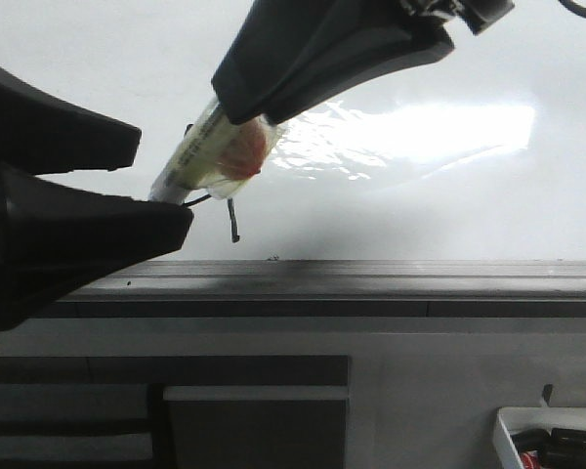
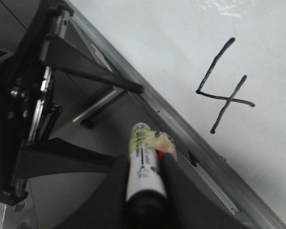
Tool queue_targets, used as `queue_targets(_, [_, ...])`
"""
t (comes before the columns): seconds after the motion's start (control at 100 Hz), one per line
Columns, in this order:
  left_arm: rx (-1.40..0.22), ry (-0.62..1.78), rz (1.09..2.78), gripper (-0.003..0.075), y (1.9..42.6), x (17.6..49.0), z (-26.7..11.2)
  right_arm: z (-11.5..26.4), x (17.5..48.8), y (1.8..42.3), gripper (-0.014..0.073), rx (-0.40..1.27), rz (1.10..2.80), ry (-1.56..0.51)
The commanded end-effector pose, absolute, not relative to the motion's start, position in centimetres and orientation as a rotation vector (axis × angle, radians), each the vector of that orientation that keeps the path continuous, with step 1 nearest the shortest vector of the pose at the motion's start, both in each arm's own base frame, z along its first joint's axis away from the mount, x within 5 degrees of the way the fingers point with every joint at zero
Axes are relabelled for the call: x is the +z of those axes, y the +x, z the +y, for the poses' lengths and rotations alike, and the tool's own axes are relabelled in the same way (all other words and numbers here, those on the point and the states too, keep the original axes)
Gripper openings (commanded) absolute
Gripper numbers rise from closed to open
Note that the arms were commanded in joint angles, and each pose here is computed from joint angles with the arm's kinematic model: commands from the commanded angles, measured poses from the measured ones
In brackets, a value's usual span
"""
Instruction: Write number 4 on whiteboard
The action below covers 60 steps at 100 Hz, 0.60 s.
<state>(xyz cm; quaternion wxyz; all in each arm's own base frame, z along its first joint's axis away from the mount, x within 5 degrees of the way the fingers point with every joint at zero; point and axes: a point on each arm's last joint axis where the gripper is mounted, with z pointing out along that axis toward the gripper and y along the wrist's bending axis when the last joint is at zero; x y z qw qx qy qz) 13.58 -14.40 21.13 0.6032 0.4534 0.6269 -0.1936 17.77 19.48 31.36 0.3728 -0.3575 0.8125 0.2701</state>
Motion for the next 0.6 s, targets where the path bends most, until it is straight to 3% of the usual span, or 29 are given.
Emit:
queue_targets(0.0, [-0.506, 0.948, 1.353, 0.0437, 13.96, 22.77, -14.95, 19.55, 33.58, 17.47, -0.0061, 0.704, 1.98, -0.906])
queue_targets(0.09, [-0.508, 0.962, 1.364, 0.0434, 14.05, 22.4, -15.13, 19.67, 33.61, 17.37, -0.0061, 0.709, 1.976, -0.908])
queue_targets(0.16, [-0.512, 0.98, 1.362, 0.0374, 14.0, 22.21, -15.29, 19.67, 33.55, 17.3, -0.0061, 0.713, 1.984, -0.915])
queue_targets(0.33, [-0.512, 1.015, 1.355, -0.0021, 13.92, 21.95, -15.47, 19.72, 33.56, 17.23, -0.0061, 0.732, 1.992, -0.904])
queue_targets(0.54, [-0.513, 1.058, 1.328, -0.002, 13.69, 21.9, -15.62, 19.73, 33.59, 17.25, -0.0059, 0.735, 1.99, -0.898])
queue_targets(0.59, [-0.513, 1.058, 1.328, -0.002, 13.69, 21.9, -15.62, 19.73, 33.59, 17.25, -0.0025, 0.735, 1.99, -0.898])
